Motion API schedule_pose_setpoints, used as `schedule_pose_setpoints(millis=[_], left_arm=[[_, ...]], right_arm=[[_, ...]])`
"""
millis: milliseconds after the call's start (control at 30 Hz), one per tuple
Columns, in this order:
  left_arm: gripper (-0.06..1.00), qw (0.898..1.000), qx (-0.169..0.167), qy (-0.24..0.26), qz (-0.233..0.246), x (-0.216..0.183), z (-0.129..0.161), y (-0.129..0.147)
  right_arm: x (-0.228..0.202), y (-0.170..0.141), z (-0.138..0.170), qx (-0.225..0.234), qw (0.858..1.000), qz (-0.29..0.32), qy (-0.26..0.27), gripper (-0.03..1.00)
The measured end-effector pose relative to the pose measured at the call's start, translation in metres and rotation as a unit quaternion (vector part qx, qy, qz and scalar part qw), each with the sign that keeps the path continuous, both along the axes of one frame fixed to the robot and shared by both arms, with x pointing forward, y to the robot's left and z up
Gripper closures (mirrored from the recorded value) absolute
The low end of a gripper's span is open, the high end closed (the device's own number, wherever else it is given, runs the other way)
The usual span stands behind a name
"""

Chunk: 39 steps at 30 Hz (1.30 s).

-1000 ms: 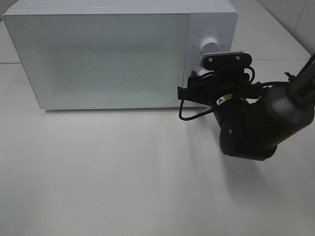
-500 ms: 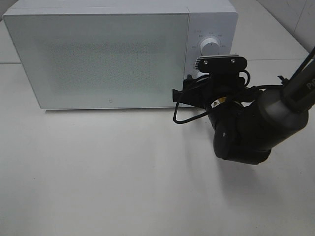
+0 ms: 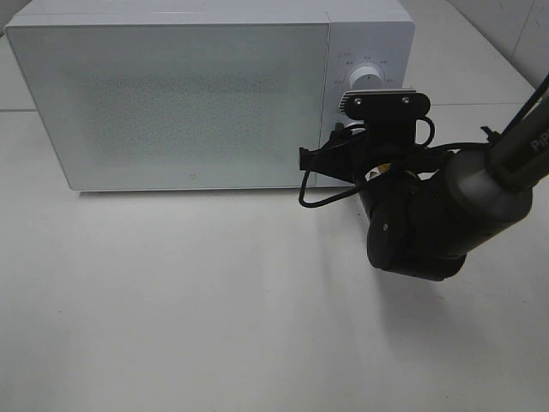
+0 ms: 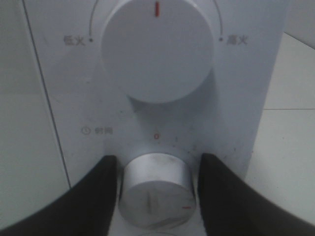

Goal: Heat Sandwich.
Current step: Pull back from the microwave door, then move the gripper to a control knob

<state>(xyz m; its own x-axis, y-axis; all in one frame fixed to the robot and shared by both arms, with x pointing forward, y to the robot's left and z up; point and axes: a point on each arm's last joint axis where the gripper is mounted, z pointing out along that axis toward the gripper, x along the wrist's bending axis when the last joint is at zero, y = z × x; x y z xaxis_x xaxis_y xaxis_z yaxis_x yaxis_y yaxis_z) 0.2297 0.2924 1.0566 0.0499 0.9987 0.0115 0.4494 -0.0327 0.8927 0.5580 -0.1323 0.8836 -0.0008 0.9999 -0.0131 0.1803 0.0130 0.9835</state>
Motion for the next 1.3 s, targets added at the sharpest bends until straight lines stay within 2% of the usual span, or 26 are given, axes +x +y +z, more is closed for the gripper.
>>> schedule_pose_setpoints(millis=[33,433,600,633,667,733,767,833,900,933,967,1033,1100,1133,1167,1200,1300], left_arm=[[-0.03,1.000,0.000,0.000,0.000,0.0000,0.0000,0.0000],[-0.03,1.000,0.000,0.001,0.000,0.0004,-0.0008,0.0000],[-0.03,1.000,0.000,0.001,0.000,0.0004,-0.0008,0.0000],[-0.03,1.000,0.000,0.001,0.000,0.0004,-0.0008,0.0000],[-0.03,1.000,0.000,0.001,0.000,0.0004,-0.0008,0.0000],[-0.03,1.000,0.000,0.001,0.000,0.0004,-0.0008,0.0000],[-0.03,1.000,0.000,0.001,0.000,0.0004,-0.0008,0.0000],[-0.03,1.000,0.000,0.001,0.000,0.0004,-0.0008,0.0000],[-0.03,1.000,0.000,0.001,0.000,0.0004,-0.0008,0.0000],[-0.03,1.000,0.000,0.001,0.000,0.0004,-0.0008,0.0000],[-0.03,1.000,0.000,0.001,0.000,0.0004,-0.0008,0.0000],[-0.03,1.000,0.000,0.001,0.000,0.0004,-0.0008,0.0000],[-0.03,1.000,0.000,0.001,0.000,0.0004,-0.0008,0.0000],[-0.03,1.000,0.000,0.001,0.000,0.0004,-0.0008,0.0000],[-0.03,1.000,0.000,0.001,0.000,0.0004,-0.0008,0.0000],[-0.03,1.000,0.000,0.001,0.000,0.0004,-0.0008,0.0000],[-0.03,1.000,0.000,0.001,0.000,0.0004,-0.0008,0.0000]], right_arm=[[-0.0001,-0.0001,-0.0004,0.002,1.000,-0.001,0.002,0.54],[0.0001,0.0000,-0.0004,0.003,1.000,-0.002,0.003,0.53],[0.0001,0.0000,-0.0004,0.028,1.000,-0.006,0.003,0.53],[0.0001,-0.0003,-0.0005,0.059,0.998,-0.013,0.003,0.53],[0.0001,-0.0003,-0.0005,0.059,0.998,-0.013,0.003,0.53],[0.0001,-0.0004,-0.0005,0.100,0.995,-0.022,0.003,0.53],[0.0001,-0.0006,-0.0005,0.139,0.990,-0.030,0.003,0.53],[0.0001,-0.0006,-0.0005,0.154,0.988,-0.033,0.003,0.53],[-0.0003,-0.0006,-0.0008,0.189,0.981,-0.040,0.003,0.53],[-0.0007,-0.0007,-0.0010,0.223,0.974,-0.050,0.003,0.53],[-0.0007,-0.0007,-0.0010,0.223,0.974,-0.050,0.003,0.53],[-0.0009,-0.0011,-0.0013,0.263,0.963,-0.061,0.004,0.53],[-0.0015,-0.0011,-0.0019,0.324,0.943,-0.077,0.005,0.53],[-0.0015,-0.0011,-0.0019,0.324,0.943,-0.077,0.005,0.53],[-0.0015,-0.0012,-0.0019,0.341,0.937,-0.081,0.004,0.53],[-0.0018,-0.0012,-0.0021,0.380,0.921,-0.090,0.004,0.53],[-0.0020,-0.0013,-0.0022,0.414,0.905,-0.098,0.003,0.53]])
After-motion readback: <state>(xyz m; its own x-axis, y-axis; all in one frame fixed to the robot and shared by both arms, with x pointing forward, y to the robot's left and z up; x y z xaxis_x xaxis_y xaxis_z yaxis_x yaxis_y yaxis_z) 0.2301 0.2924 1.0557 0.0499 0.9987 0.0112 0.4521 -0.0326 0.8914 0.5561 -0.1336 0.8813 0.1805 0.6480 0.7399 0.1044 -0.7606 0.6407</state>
